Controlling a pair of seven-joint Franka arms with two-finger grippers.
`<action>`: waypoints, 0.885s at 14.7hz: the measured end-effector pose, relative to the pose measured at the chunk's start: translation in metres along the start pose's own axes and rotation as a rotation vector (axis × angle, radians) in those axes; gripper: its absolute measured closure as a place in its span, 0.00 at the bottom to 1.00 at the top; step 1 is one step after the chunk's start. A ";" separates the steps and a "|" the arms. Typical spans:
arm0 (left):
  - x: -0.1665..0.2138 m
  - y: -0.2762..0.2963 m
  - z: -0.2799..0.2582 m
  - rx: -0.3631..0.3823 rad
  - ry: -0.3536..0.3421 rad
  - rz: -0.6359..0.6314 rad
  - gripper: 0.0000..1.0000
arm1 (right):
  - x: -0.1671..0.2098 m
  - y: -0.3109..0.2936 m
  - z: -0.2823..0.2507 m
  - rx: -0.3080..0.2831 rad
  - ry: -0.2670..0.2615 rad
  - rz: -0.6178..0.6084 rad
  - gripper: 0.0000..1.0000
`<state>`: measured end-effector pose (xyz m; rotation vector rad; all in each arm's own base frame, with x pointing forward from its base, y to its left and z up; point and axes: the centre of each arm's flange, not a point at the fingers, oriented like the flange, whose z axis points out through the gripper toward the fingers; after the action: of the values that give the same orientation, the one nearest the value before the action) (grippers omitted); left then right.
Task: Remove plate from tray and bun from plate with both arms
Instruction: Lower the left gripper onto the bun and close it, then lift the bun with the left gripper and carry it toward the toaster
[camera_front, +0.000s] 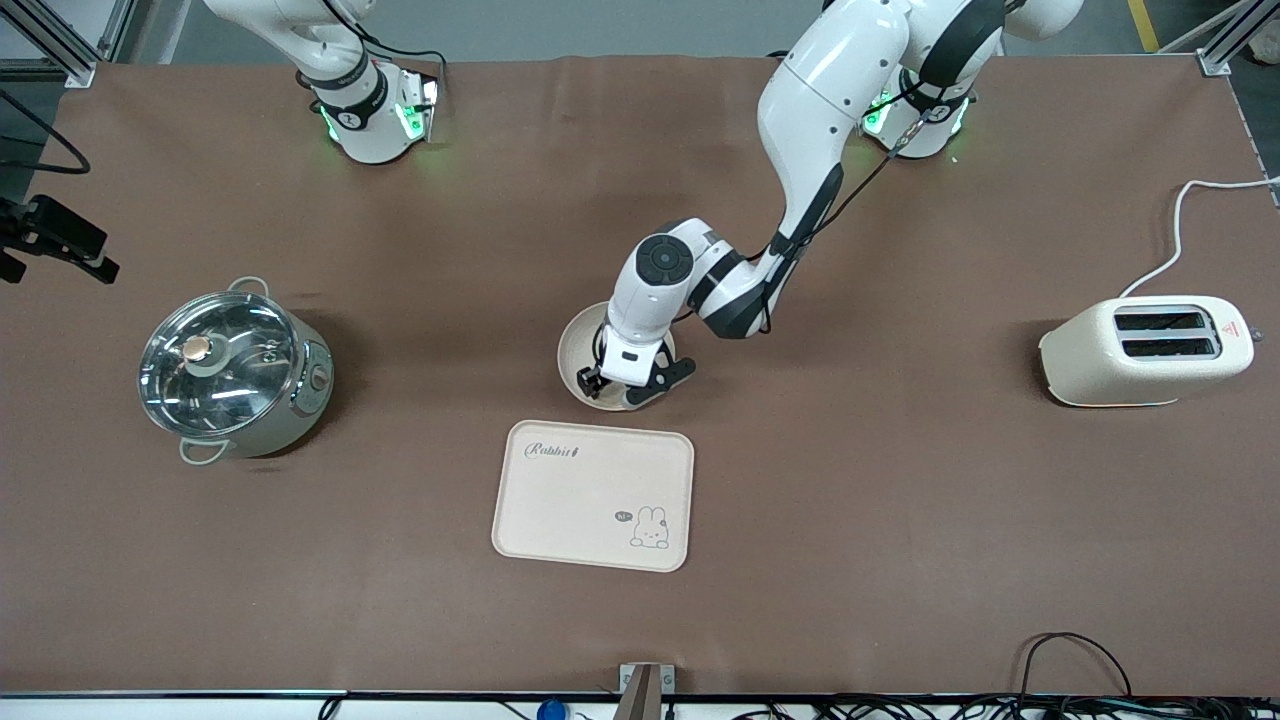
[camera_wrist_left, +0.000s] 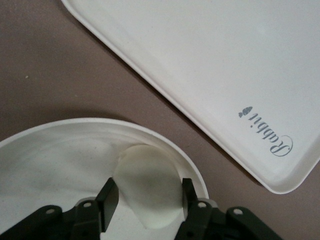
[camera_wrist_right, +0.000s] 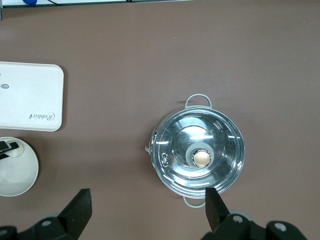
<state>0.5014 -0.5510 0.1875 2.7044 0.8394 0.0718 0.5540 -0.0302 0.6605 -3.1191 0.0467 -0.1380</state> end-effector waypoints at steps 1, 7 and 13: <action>0.000 0.000 0.000 -0.001 0.000 0.000 0.59 | 0.000 0.000 0.000 0.000 0.000 0.000 0.00; -0.003 0.007 -0.006 -0.012 0.015 0.029 0.78 | 0.000 0.000 0.000 0.000 0.000 0.001 0.00; 0.003 0.027 -0.060 0.032 0.043 0.062 0.79 | 0.001 0.000 0.001 0.000 -0.002 0.001 0.00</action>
<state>0.5103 -0.5543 0.2526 2.7680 0.7758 0.1318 0.5547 -0.0303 0.6595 -3.1193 0.0476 -0.1355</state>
